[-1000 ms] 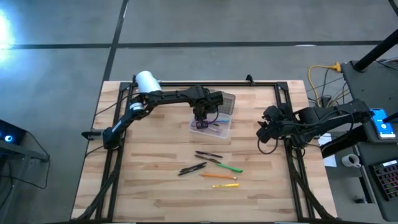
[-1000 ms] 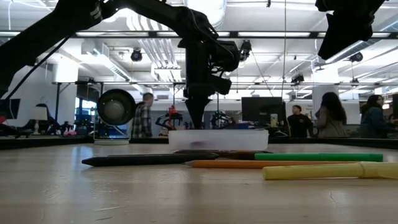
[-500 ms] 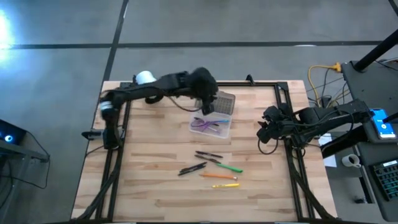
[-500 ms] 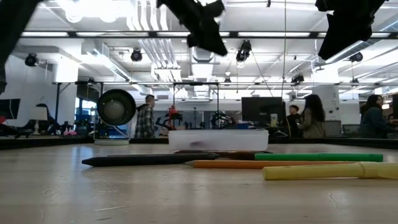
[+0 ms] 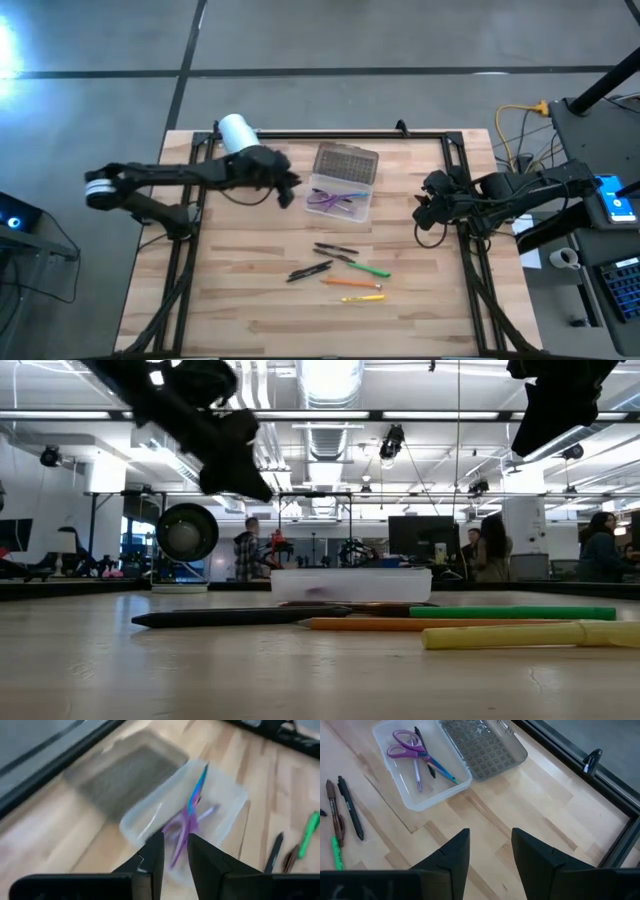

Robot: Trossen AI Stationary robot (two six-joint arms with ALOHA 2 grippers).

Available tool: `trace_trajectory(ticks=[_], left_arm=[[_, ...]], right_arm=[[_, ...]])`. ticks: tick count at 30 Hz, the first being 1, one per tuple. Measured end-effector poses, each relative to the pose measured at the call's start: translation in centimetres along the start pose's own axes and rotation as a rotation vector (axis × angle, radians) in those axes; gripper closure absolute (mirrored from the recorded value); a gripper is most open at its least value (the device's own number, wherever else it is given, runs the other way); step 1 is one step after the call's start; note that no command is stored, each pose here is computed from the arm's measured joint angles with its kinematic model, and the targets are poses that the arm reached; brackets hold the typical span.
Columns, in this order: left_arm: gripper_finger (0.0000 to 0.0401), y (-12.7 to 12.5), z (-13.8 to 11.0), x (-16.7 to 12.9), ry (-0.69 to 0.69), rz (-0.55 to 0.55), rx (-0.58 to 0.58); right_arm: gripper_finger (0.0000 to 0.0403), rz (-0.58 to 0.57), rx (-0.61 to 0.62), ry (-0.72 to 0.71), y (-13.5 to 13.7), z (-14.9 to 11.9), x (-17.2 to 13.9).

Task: Pick & place school supplies into a supply box
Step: Put the purple scissors into the supply box

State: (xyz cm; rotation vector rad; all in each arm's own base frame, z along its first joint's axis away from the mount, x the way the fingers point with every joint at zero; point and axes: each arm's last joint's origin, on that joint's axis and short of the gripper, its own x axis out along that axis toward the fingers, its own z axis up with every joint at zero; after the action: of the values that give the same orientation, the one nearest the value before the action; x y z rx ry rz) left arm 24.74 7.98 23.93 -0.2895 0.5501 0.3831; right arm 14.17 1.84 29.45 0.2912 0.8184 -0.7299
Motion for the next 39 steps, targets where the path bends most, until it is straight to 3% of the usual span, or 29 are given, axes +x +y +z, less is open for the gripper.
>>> trace_trajectory(ticks=[6,12,15,20,23,26,29,32,36,39], left_arm=[[0.0332,1.0,-4.9,0.0,0.176,0.040,-0.101],[0.0332,1.3,-6.7,0.7,0.295,0.063,-0.158],[0.0332,1.0,-5.1,0.9,0.201,0.044,-0.141],[0.0332,-0.6,1.7,-1.1,-0.321,-0.080,-0.082],[0.0332,-0.9,4.0,-2.1,-0.485,-0.092,-0.042],[0.0332,-0.9,3.8,-1.4,-0.424,-0.074,-0.019],[0.0332,-0.6,1.1,0.5,-0.283,-0.060,-0.060],[0.0332,-0.7,-1.1,1.6,-0.255,-0.085,-0.142],[0.0332,-1.1,-0.6,0.9,-0.328,-0.126,-0.175],[0.0332,-1.4,1.1,-0.1,-0.346,-0.120,-0.122]], right_arm=[[0.0266,0.000,0.007,-0.003,0.0,0.0,0.0],[0.0266,0.003,0.051,0.000,0.0,0.0,0.0],[0.0266,0.004,0.057,0.001,0.0,0.0,0.0],[0.0266,0.005,0.057,0.002,0.0,0.0,0.0],[0.0266,0.006,0.058,0.002,0.1,0.0,0.0],[0.0266,0.006,0.056,0.001,0.1,0.0,0.0],[0.0266,0.006,0.050,0.001,0.1,0.0,0.0],[0.0266,0.006,0.049,0.001,0.1,0.0,0.0],[0.0266,0.007,0.046,0.002,0.1,0.0,0.0],[0.0266,0.008,0.046,0.004,0.1,0.0,0.0]])
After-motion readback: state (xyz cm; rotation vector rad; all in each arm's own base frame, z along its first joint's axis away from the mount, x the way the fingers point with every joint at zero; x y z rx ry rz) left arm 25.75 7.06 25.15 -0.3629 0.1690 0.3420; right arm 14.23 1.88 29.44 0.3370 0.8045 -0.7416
